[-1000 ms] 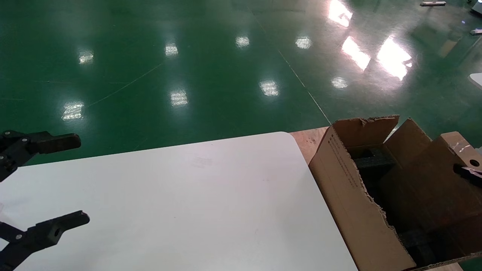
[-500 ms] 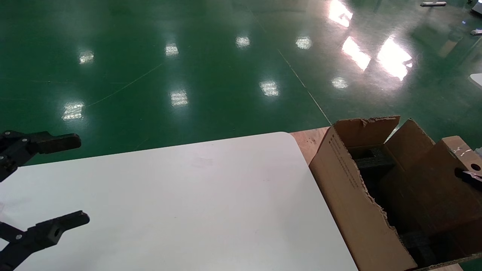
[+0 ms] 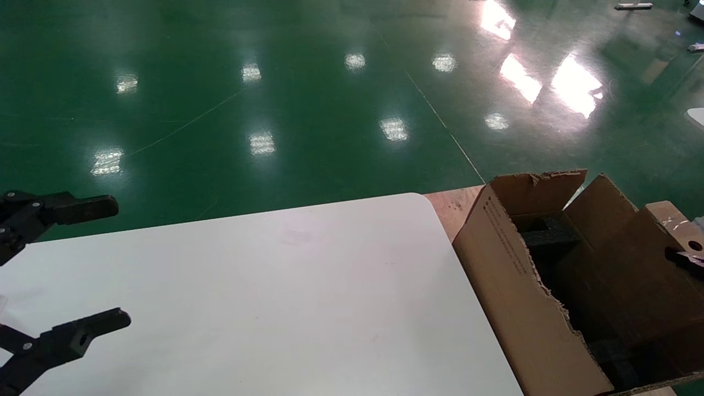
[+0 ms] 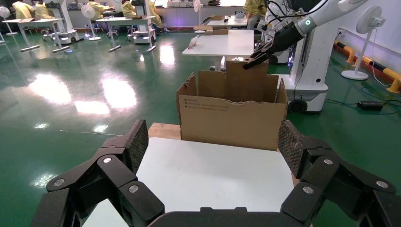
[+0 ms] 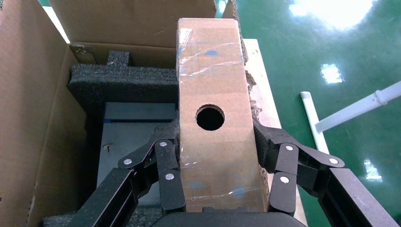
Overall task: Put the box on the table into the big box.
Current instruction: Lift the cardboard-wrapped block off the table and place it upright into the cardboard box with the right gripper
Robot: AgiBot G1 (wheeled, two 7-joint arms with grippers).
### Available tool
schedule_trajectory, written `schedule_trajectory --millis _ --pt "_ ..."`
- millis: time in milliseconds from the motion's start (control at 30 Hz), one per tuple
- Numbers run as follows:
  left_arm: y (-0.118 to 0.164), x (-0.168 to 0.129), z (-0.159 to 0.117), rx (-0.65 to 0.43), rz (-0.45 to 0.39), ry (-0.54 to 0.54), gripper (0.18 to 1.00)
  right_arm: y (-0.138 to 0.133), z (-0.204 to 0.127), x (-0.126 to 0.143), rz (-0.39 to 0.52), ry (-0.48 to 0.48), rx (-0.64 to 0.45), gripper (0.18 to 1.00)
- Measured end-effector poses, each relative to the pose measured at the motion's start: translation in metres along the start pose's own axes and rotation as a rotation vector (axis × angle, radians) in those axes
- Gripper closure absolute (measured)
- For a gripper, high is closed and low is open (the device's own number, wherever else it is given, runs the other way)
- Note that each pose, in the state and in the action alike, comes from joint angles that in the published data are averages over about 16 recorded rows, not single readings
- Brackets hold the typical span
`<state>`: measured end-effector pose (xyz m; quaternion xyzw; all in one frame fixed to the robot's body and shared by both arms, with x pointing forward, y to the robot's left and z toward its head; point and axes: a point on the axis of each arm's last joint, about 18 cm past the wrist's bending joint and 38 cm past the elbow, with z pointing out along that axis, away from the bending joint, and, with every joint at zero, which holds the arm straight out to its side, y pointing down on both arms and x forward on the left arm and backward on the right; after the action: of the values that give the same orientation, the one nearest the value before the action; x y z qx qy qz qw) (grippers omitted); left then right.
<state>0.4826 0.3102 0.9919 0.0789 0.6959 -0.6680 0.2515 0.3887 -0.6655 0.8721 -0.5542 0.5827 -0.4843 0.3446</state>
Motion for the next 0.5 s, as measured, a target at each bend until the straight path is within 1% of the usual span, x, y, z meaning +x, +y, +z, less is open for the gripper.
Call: schedule_trajectory --millis 500 --pt "0.000 0.000 0.000 0.000 0.000 0.000 0.184 -0.012 0.020 -0.002 -0.013 -0.017 0.024 0.709"
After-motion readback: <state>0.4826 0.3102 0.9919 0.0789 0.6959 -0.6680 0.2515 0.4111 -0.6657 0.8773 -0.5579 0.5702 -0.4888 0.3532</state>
